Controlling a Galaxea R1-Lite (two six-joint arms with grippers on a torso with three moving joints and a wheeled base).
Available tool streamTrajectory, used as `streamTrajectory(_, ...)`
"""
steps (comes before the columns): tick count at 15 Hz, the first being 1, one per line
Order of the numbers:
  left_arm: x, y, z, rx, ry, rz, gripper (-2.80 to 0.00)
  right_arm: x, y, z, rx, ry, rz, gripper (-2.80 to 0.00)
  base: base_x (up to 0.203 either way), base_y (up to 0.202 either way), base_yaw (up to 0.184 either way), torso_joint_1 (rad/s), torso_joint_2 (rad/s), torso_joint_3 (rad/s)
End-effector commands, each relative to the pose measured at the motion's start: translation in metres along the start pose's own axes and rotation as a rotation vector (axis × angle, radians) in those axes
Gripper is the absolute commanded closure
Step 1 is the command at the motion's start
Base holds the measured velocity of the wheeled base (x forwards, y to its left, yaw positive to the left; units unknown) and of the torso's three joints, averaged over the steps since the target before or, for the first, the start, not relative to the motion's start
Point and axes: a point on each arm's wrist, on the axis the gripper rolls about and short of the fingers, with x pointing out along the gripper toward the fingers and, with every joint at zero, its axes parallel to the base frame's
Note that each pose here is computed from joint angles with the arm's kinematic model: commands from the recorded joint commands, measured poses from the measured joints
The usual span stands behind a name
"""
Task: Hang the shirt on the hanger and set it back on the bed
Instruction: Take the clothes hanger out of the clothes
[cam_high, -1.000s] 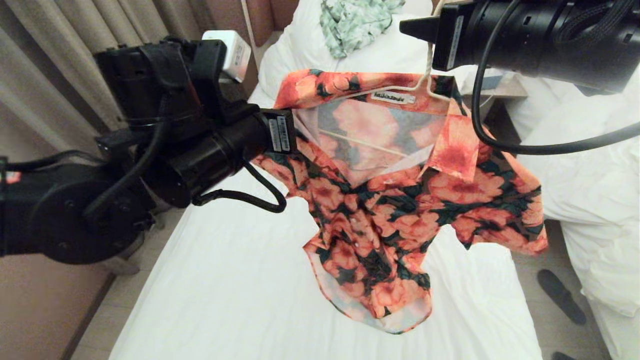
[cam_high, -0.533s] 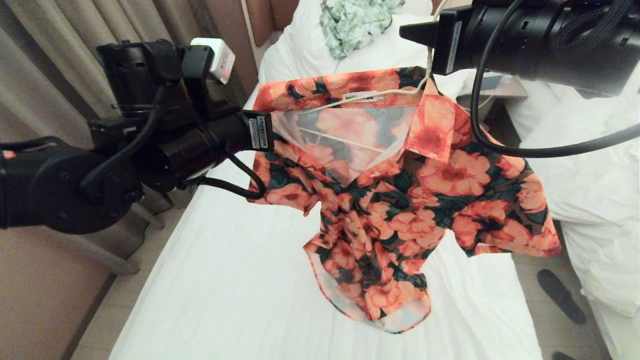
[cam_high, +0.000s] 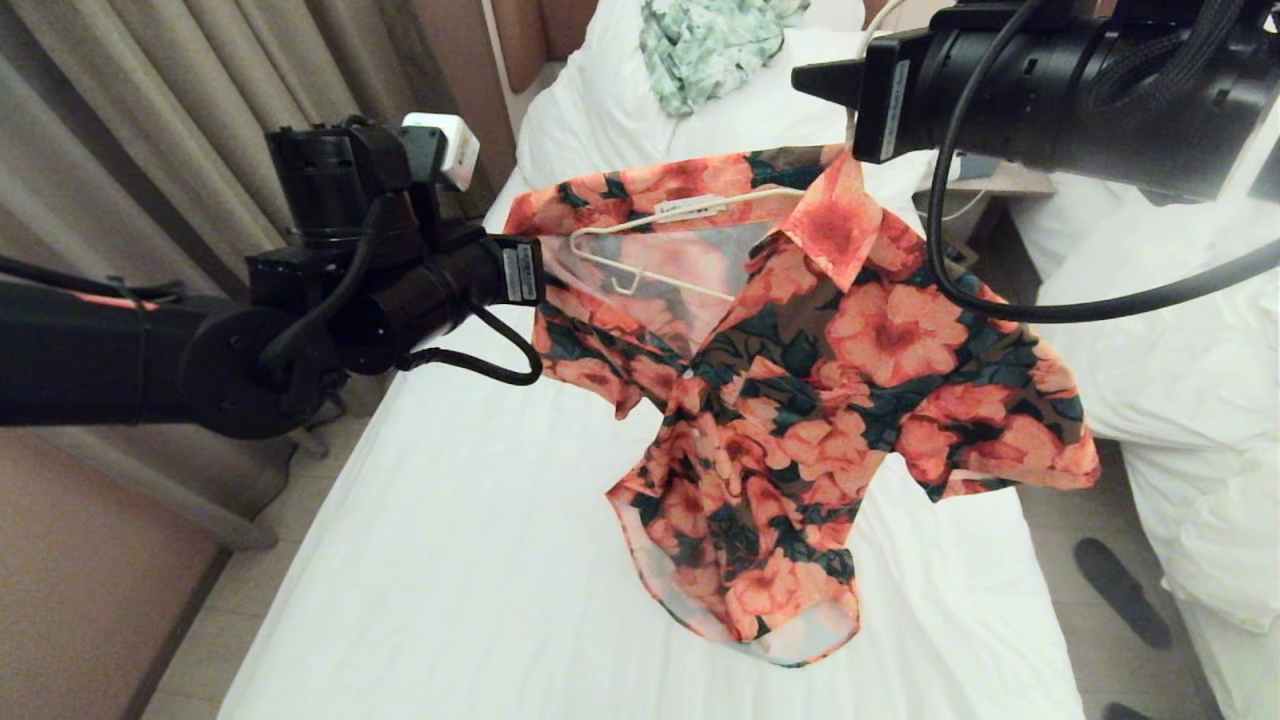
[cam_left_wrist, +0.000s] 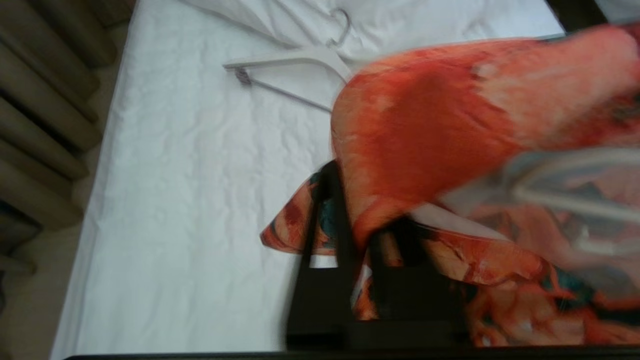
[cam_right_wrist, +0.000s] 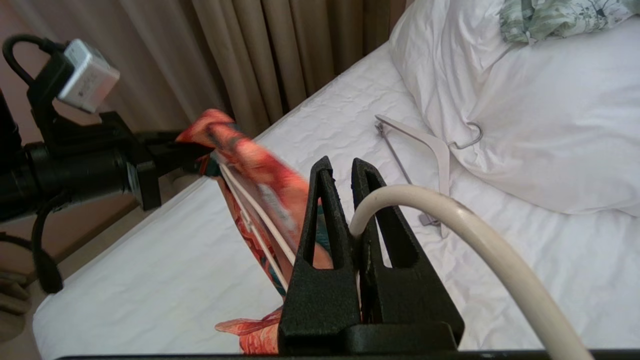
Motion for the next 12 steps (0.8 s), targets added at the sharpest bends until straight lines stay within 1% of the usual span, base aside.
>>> streamTrajectory(1,0.001,-0.001,-0.003,0.002,-0.012,0.002,-2.80,0.002,0.000,-0.002,-0.001,0.003,0.002,0.00,0.000,0.000,0.000,0.000,0.00,0.000)
streamTrajectory(5,-0.003,0.003,0.006,-0.007,-0.037,0.012,-2.80,0.004,0.000,-0.004,0.000,0.009,0.002,0.00,0.000,0.000,0.000,0.000,0.00,0.000)
streamTrajectory(7,-0.011,0.013,0.016,-0.019,-0.067,0.031,-2.80,0.009,0.000,-0.011,0.001,0.025,0.003,0.00,0.000,0.000,0.000,0.000,0.00,0.000)
streamTrajectory(9,-0.016,0.015,0.017,-0.031,-0.069,0.007,-2.80,0.014,0.001,-0.017,0.001,0.041,0.004,0.00,0.000,0.000,0.000,0.000,0.00,0.000)
streamTrajectory(11,-0.014,0.018,0.017,-0.032,-0.070,0.016,-2.80,0.017,0.001,-0.019,0.001,0.041,0.004,0.00,0.000,0.000,0.000,0.000,0.00,0.000)
streamTrajectory(12,-0.013,0.022,0.016,-0.031,-0.070,0.027,0.00,0.019,0.001,-0.022,0.001,0.045,0.004,0.00,0.000,0.000,0.000,0.000,0.00,0.000)
